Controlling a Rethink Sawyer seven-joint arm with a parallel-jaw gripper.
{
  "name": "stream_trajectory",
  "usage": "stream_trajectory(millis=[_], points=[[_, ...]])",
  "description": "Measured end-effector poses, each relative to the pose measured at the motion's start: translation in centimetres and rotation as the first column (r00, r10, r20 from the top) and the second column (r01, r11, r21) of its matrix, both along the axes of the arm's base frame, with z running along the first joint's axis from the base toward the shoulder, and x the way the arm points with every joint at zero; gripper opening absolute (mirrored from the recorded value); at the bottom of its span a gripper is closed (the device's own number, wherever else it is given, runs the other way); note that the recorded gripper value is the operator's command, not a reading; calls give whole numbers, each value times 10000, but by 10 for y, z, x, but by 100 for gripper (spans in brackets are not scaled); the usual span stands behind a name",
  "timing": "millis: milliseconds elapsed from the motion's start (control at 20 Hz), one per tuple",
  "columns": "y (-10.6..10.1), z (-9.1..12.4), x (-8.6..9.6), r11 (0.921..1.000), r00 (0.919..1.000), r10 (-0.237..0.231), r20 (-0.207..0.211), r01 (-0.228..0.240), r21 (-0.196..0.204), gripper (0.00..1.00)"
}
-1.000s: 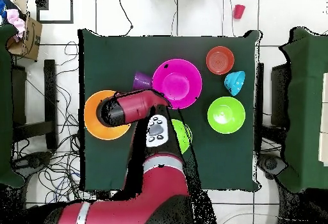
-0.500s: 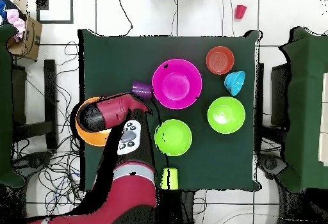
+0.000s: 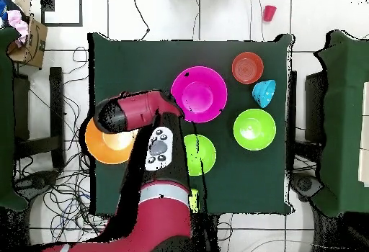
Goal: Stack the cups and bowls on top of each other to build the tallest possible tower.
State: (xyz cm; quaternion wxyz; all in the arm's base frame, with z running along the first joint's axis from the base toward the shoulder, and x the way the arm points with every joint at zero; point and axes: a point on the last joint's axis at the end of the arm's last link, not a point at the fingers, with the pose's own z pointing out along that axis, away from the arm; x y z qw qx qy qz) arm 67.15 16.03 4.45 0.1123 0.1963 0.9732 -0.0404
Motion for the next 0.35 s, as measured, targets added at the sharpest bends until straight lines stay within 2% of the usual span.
stream_trajectory(millis=[200,350], points=[[-20,13,20,9995,9993,-284,231,286,-115,100],[-23,17,27,9994,9987,-327,380,333,-136,100]])
